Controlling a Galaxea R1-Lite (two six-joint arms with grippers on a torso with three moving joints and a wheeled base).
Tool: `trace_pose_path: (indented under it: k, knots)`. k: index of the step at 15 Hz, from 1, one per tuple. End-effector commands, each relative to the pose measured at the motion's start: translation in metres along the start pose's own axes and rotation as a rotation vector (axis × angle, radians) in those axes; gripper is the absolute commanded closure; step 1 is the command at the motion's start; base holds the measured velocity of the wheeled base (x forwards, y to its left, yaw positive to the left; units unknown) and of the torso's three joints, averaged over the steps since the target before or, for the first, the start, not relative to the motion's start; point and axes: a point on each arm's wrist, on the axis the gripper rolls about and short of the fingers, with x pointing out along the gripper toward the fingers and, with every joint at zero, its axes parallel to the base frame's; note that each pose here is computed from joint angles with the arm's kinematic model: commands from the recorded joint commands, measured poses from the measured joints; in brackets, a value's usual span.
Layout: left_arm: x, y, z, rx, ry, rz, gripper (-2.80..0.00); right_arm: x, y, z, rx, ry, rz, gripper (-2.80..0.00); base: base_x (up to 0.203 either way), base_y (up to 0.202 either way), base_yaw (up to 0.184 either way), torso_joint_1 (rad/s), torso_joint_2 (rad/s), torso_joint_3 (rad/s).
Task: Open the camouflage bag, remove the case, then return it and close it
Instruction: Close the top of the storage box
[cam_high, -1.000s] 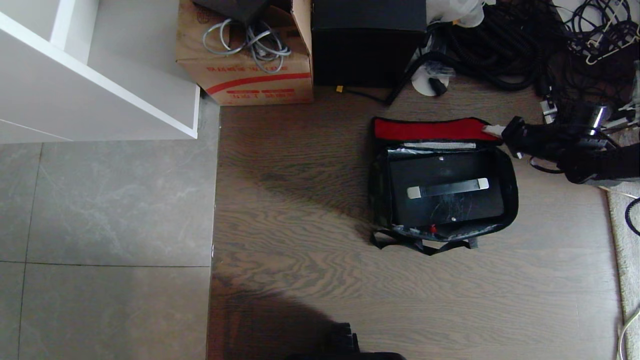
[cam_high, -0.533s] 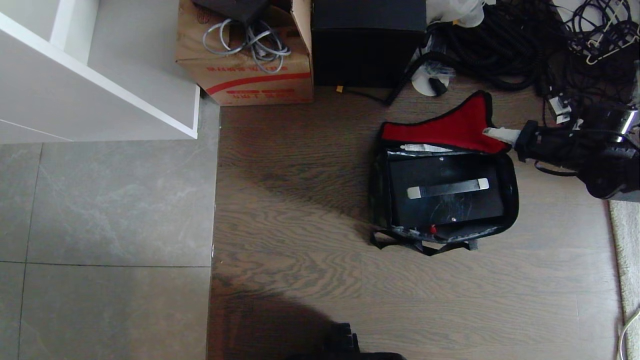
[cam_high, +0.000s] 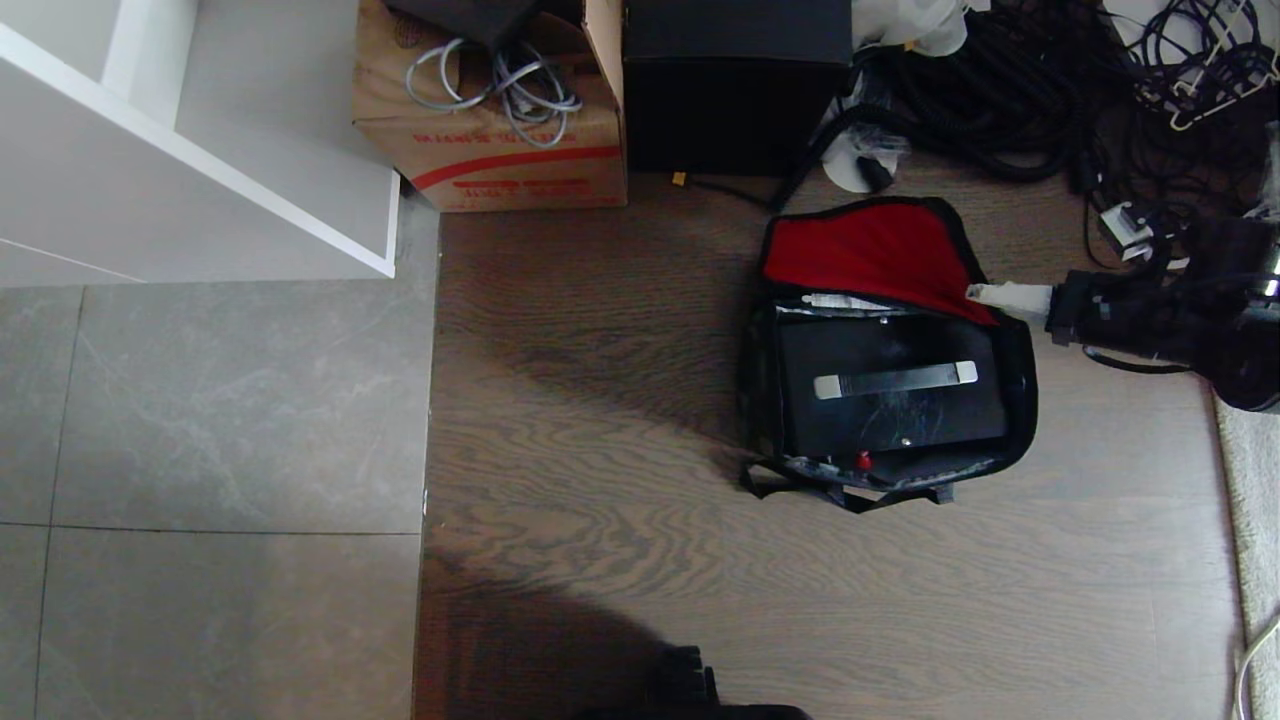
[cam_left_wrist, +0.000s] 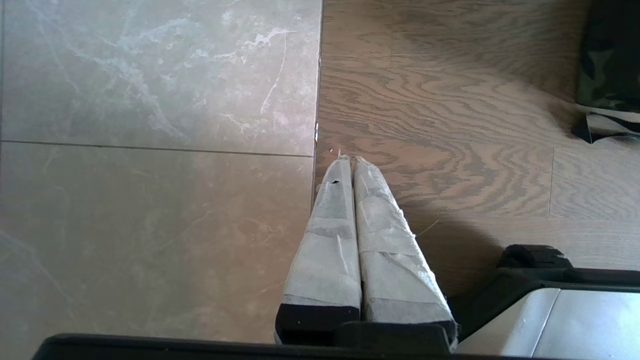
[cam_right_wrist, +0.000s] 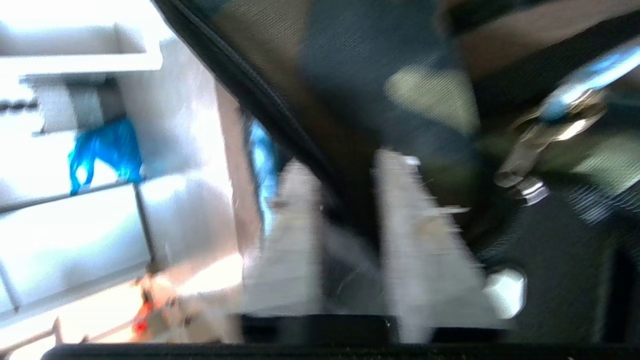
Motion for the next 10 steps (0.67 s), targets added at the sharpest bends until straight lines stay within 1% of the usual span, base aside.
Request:
trace_pose_path:
  k: [1,2,4,5,6,8,10]
  knots:
    - [0.0,0.0,0.0,0.0,0.0,0.0,0.0,-0.002,0.003,-0.001,0.017,0.016,0.011,-2.8,0.0,0.0,0.0,0.0,0.0,0.0]
    - [0.0,0.0,0.0,0.0,0.0,0.0,0.0,-0.003,0.004,-0.005,0.032,0.028,0.016,-2.8,0.0,0.0,0.0,0.0,0.0,0.0]
    - [0.0,0.0,0.0,0.0,0.0,0.0,0.0,-0.008,0.006,-0.02,0.093,0.08,0.045,-2.8,0.0,0.0,0.0,0.0,0.0,0.0]
    - [0.0,0.0,0.0,0.0,0.0,0.0,0.0,-0.016,0.01,-0.028,0.109,0.113,0.067,-2.8,0.0,0.0,0.0,0.0,0.0,0.0]
    - [0.0,0.0,0.0,0.0,0.0,0.0,0.0,-0.03,0.009,-0.038,0.123,0.14,0.059,-2.8,0.0,0.0,0.0,0.0,0.0,0.0]
    - [0.0,0.0,0.0,0.0,0.0,0.0,0.0,-0.053,0.008,-0.059,0.082,0.196,0.047,-2.8,0.0,0.0,0.0,0.0,0.0,0.0]
    - [0.0,0.0,0.0,0.0,0.0,0.0,0.0,-0.076,0.013,-0.084,0.062,0.284,0.042,-2.8,0.0,0.0,0.0,0.0,0.0,0.0]
